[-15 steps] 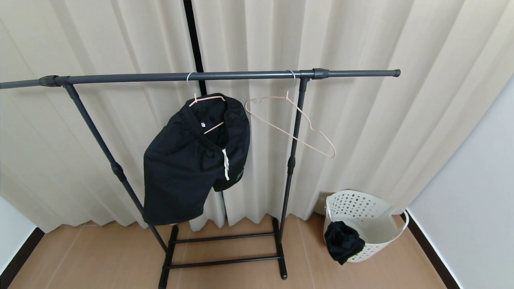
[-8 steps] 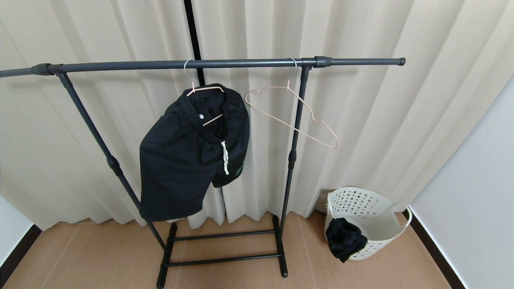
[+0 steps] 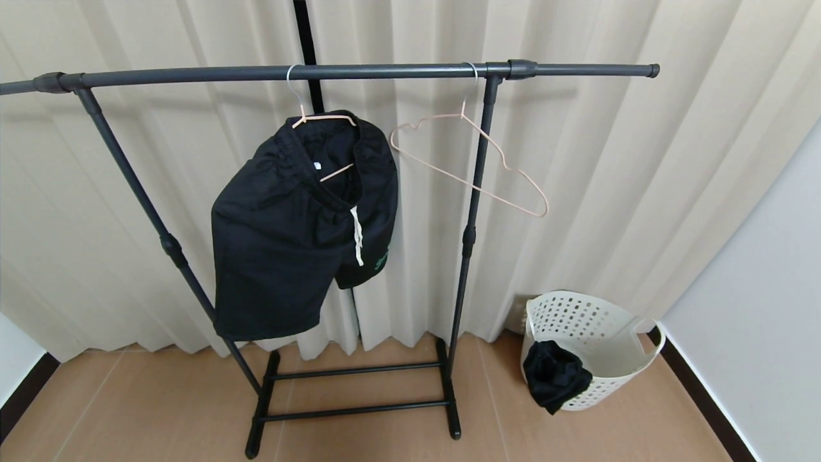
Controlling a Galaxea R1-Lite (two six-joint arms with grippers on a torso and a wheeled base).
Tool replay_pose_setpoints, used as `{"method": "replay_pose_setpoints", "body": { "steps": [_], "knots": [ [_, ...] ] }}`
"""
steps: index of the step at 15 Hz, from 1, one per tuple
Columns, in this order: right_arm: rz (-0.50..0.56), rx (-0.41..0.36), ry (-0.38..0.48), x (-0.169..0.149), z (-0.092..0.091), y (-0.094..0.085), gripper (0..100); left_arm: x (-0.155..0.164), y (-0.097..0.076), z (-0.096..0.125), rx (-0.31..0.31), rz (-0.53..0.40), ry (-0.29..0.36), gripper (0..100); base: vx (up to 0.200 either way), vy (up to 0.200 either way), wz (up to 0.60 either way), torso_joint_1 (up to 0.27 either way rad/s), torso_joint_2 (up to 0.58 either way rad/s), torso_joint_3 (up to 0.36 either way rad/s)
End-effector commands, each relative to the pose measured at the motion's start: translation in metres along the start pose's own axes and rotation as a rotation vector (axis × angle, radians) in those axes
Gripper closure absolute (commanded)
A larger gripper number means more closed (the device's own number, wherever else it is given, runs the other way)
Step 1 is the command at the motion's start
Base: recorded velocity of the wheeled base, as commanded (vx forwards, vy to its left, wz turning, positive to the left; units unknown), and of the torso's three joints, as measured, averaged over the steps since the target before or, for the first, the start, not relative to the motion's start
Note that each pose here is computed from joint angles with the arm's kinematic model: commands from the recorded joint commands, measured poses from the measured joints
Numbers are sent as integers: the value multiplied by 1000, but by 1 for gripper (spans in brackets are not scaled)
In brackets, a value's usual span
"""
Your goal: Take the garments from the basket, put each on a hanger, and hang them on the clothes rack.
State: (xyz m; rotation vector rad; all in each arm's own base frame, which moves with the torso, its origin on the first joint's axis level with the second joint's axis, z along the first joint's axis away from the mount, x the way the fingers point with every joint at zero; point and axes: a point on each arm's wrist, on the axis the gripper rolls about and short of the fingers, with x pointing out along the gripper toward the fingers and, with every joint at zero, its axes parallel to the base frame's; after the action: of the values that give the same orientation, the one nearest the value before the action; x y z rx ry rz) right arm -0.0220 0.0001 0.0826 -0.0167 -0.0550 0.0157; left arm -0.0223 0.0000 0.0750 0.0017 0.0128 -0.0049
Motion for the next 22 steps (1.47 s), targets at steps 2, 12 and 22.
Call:
{"method": "replay_pose_setpoints", "body": {
  "steps": [2,12,22],
  "knots": [
    [1,0,1,0,0,0,0,0,0,0,0,0,3,0,0,0,0,-212,501,290],
    [1,1,1,0,0,0,0,0,0,0,-2,-1,3,0,0,0,0,-204,534,328],
    [1,1,1,0,0,0,0,0,0,0,-2,0,3,0,0,0,0,-132,475,342]
  ]
}}
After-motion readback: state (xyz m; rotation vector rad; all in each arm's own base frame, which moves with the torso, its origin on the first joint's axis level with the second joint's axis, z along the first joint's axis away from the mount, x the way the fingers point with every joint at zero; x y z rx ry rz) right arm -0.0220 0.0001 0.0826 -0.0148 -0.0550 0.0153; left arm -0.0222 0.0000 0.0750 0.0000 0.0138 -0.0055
